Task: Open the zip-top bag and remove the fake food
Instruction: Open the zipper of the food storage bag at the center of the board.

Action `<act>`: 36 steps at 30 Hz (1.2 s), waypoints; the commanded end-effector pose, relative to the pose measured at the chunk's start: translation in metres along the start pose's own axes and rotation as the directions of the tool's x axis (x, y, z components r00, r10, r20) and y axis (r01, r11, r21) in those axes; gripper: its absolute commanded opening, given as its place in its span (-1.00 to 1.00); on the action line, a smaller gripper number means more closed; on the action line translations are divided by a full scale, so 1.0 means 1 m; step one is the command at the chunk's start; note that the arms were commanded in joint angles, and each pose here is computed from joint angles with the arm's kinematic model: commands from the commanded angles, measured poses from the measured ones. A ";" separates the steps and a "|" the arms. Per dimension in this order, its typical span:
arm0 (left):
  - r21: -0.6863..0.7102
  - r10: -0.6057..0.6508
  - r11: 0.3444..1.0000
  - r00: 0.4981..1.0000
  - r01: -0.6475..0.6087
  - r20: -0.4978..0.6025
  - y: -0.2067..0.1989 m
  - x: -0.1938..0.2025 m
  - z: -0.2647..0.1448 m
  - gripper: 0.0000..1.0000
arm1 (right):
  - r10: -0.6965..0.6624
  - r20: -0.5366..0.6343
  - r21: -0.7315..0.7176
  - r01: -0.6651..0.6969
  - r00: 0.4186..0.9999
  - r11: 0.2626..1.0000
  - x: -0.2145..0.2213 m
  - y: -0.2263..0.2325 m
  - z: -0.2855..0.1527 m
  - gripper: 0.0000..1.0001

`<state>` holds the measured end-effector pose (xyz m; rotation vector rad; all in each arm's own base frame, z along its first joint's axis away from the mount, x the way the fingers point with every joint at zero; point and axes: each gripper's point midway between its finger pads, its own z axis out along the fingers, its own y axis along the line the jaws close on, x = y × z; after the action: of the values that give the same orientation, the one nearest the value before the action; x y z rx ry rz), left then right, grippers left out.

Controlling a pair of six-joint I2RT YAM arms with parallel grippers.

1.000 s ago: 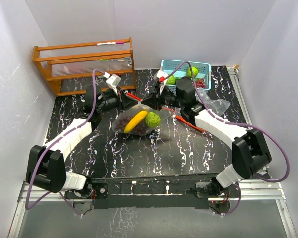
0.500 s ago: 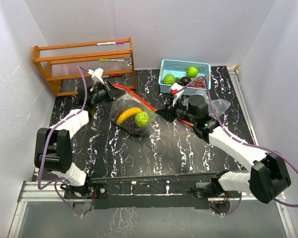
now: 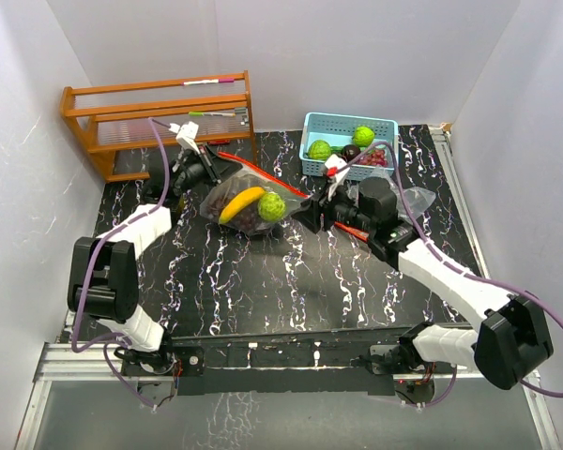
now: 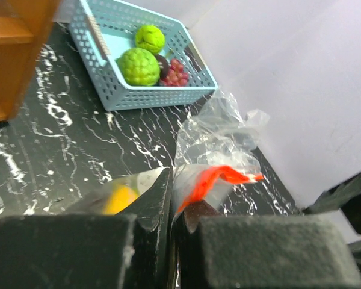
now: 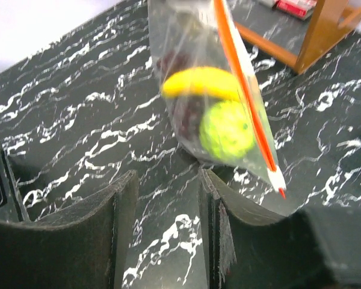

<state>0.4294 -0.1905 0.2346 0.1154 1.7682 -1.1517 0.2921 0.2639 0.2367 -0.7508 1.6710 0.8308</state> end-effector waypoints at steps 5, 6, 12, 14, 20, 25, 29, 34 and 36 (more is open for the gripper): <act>0.227 0.144 0.966 0.987 -0.124 -0.070 -0.059 0.042 0.019 -1.00 | -0.107 0.153 0.049 0.101 0.982 0.994 -0.089 -0.018 0.025 -0.06; 0.239 0.146 0.963 0.986 -0.124 -0.077 -0.061 0.043 0.019 -1.00 | -0.114 0.149 0.059 0.106 0.982 0.993 -0.088 -0.022 0.029 -0.06; 0.249 0.151 0.960 0.986 -0.128 -0.073 -0.064 0.040 0.021 -1.00 | -0.142 0.110 0.126 0.128 0.984 0.984 -0.080 -0.047 0.049 -0.18; 0.248 0.152 0.960 0.986 -0.129 -0.076 -0.064 0.041 0.020 -1.00 | -0.138 0.095 0.114 0.127 0.986 0.985 -0.073 -0.047 0.054 -0.21; 0.227 0.159 0.964 0.984 -0.137 -0.082 -0.060 0.041 0.021 -1.00 | -0.118 0.054 0.102 0.112 0.992 0.988 -0.052 -0.050 0.059 -0.21; 0.265 0.165 0.954 0.983 -0.140 -0.076 -0.068 0.040 0.020 -1.00 | -0.124 0.027 0.146 0.118 0.992 0.982 -0.043 -0.061 0.062 -0.21; 0.280 0.173 0.947 0.984 -0.155 -0.042 -0.075 0.036 0.015 -1.00 | -0.127 0.024 0.167 0.121 0.992 0.978 -0.044 -0.065 0.062 -0.21; 0.313 0.188 0.934 0.982 -0.173 -0.017 -0.085 0.033 0.009 -1.00 | -0.132 0.010 0.198 0.127 0.991 0.972 -0.041 -0.075 0.064 -0.21; 0.326 0.197 0.927 0.980 -0.183 -0.010 -0.089 0.032 0.006 -1.00 | -0.135 0.004 0.209 0.131 0.991 0.969 -0.040 -0.078 0.065 -0.21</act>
<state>0.3856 -0.2558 0.2219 0.4031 1.7103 -1.2871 0.3819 0.2804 0.2299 -0.7235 1.7070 0.6177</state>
